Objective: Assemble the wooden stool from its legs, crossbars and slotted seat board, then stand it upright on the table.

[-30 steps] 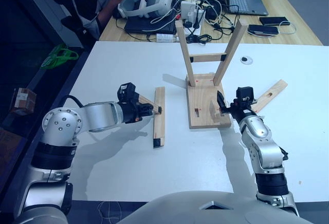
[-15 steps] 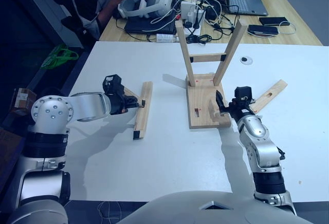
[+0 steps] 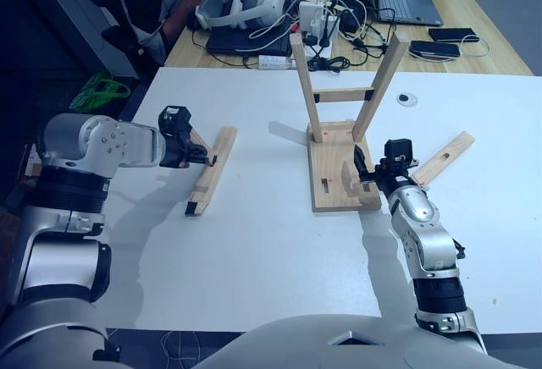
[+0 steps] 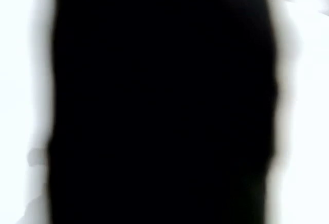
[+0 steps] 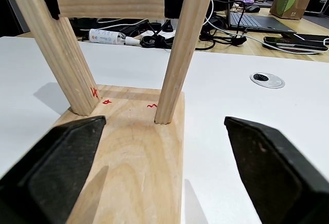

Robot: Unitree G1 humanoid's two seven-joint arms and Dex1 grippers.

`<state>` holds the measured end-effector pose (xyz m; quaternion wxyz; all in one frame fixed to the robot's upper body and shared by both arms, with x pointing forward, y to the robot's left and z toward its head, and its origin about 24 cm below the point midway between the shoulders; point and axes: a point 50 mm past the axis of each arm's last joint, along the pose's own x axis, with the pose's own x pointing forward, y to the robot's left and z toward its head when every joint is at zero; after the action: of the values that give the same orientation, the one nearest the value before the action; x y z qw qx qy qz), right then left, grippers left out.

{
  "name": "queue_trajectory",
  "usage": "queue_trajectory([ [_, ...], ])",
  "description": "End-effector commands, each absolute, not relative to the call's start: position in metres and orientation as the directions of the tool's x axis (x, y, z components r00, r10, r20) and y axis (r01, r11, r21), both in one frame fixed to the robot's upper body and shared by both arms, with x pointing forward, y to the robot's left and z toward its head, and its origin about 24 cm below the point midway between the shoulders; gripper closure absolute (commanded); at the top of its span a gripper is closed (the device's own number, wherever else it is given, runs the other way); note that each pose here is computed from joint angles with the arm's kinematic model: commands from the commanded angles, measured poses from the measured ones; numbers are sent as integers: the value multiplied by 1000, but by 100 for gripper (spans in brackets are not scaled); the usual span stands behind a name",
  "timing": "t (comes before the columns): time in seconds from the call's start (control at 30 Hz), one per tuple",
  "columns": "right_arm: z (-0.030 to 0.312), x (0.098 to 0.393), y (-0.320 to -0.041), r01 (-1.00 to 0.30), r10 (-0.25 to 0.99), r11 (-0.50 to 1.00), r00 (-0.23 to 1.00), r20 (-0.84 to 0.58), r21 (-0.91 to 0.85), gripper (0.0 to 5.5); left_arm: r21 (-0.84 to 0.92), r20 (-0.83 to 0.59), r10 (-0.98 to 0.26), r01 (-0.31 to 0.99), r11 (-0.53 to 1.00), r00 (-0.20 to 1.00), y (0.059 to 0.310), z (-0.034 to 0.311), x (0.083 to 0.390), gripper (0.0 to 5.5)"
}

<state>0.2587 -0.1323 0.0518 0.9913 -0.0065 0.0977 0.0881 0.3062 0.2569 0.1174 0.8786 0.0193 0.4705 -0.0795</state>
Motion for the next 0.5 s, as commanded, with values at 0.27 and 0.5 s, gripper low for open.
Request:
queue_trajectory([
  [0.27,57,265,-133,-187,181,982,967,-178,-17,118,8,-800,-110,193,981,590,255,119,320,510],
  [0.5,56,264,-132,-190,184,982,966,-182,-18,118,15,-763,-121,205,979,634,248,134,324,510],
])
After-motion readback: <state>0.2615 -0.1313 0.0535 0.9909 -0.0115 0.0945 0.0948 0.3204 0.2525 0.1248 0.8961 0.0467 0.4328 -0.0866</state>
